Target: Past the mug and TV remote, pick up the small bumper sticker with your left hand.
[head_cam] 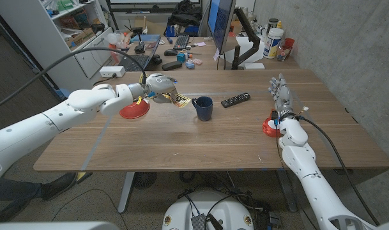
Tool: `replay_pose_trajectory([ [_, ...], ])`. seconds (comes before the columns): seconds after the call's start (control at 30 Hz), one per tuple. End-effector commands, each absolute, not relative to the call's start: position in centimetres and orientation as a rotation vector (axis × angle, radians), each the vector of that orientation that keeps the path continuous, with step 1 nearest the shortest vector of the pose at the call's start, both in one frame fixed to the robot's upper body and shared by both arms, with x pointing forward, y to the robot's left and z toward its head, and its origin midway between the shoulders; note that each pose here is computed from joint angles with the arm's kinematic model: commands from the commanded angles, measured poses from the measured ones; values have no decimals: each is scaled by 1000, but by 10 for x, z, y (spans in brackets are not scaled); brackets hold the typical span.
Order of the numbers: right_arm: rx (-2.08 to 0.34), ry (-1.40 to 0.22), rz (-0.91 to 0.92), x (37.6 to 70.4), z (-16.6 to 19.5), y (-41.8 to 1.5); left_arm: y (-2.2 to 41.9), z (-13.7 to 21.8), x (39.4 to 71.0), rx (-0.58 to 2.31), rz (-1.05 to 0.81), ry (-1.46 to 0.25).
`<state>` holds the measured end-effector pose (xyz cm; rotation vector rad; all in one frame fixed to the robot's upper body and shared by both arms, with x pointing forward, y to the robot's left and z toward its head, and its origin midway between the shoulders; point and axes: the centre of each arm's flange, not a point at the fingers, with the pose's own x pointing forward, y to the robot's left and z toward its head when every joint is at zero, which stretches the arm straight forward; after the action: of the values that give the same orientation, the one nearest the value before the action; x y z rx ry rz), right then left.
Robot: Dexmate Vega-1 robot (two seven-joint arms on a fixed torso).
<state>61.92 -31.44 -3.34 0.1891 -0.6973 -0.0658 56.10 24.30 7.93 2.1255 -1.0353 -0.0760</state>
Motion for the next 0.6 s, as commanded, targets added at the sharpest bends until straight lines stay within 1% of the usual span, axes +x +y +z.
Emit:
replay_pose_trajectory([
  [0.03,187,-701,-73,617,-31,-316,245,84,560,2130,-59,-1043],
  [0.6,188,-699,-76,619,-30,-314,243,91,563,2136,-54,-1051],
])
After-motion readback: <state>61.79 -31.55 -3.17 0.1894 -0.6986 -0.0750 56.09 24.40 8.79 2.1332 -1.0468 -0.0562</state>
